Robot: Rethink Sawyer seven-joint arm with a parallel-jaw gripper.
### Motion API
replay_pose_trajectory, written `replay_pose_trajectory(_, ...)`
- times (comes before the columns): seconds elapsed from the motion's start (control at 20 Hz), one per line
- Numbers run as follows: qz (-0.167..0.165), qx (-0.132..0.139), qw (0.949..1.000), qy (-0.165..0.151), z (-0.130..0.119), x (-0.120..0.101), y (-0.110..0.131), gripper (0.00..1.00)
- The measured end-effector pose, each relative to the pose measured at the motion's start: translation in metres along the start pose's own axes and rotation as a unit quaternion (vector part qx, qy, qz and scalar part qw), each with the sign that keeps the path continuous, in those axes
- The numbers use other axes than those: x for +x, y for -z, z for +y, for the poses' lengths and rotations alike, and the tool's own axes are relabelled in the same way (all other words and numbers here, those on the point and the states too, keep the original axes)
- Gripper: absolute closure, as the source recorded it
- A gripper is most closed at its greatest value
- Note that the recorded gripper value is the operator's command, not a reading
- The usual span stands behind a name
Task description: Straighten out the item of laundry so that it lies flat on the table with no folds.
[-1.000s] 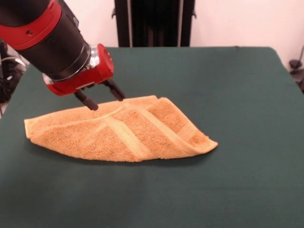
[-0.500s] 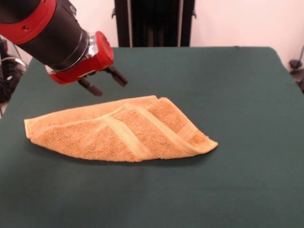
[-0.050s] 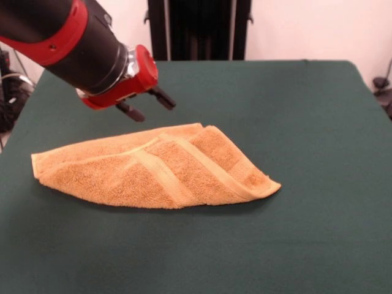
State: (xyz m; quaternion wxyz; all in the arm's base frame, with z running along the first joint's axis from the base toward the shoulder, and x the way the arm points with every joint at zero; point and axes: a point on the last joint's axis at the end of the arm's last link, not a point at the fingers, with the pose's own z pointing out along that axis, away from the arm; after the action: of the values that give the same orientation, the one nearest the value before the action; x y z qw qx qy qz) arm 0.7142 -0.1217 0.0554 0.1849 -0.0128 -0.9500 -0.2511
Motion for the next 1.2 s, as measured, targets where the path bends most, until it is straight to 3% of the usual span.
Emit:
replay_pose_trajectory(0.65, -0.049, 0.007, 0.9988, 0.002, 0.023, -0.012, -0.045, 0.0)
replay_pose_trajectory(1.2, -0.038, -0.012, 0.9992, 0.0, 0.051, -0.006, -0.074, 0.0)
